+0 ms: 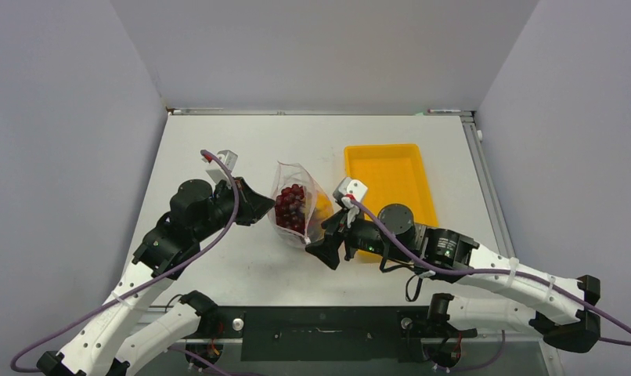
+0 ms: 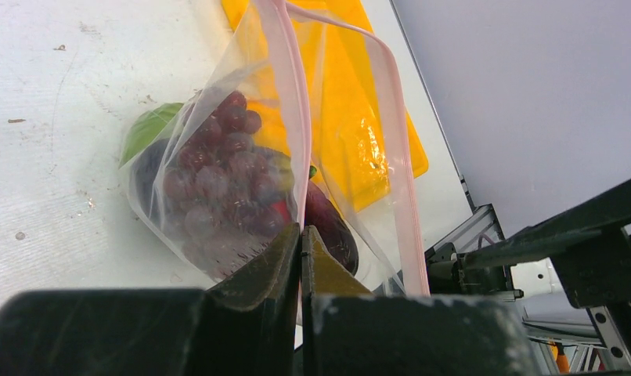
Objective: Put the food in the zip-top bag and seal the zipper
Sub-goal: Adjust the zipper food storage bag at the center of the board.
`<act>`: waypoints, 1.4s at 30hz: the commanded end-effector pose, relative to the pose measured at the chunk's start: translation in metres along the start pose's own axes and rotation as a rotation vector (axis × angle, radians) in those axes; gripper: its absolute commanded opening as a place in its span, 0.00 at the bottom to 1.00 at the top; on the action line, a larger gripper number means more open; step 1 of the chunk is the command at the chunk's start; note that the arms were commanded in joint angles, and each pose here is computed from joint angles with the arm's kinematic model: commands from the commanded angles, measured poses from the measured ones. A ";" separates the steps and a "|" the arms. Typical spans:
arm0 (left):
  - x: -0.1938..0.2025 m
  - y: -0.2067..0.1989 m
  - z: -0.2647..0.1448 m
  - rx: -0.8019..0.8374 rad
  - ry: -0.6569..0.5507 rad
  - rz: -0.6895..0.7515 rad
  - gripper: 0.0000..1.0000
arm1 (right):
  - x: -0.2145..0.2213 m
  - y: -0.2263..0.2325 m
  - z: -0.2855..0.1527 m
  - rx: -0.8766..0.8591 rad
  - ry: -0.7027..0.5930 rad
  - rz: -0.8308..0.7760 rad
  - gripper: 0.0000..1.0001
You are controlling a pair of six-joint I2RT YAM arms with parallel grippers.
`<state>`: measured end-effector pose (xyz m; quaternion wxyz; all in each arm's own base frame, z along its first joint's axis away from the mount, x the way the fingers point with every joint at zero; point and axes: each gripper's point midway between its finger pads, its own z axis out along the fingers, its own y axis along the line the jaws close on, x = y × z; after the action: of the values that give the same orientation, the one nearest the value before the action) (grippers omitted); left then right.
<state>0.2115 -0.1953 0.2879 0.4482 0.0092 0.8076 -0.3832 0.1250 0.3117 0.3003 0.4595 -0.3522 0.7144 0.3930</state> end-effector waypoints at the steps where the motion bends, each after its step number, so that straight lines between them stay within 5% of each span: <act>1: -0.016 -0.013 -0.004 0.046 -0.065 -0.001 0.00 | 0.002 0.001 -0.001 0.068 -0.024 -0.036 0.68; 16: -0.014 -0.012 -0.004 0.045 -0.057 -0.007 0.00 | 0.029 -0.004 0.015 0.349 -0.033 -0.261 0.70; 42: -0.011 -0.013 -0.002 0.059 -0.051 -0.007 0.00 | 0.040 -0.013 0.051 0.387 -0.167 -0.407 0.64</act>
<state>0.2110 -0.1960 0.2846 0.4440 0.0033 0.8082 -0.3869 0.1358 0.3446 0.2333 0.6174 -0.3897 0.6615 0.1715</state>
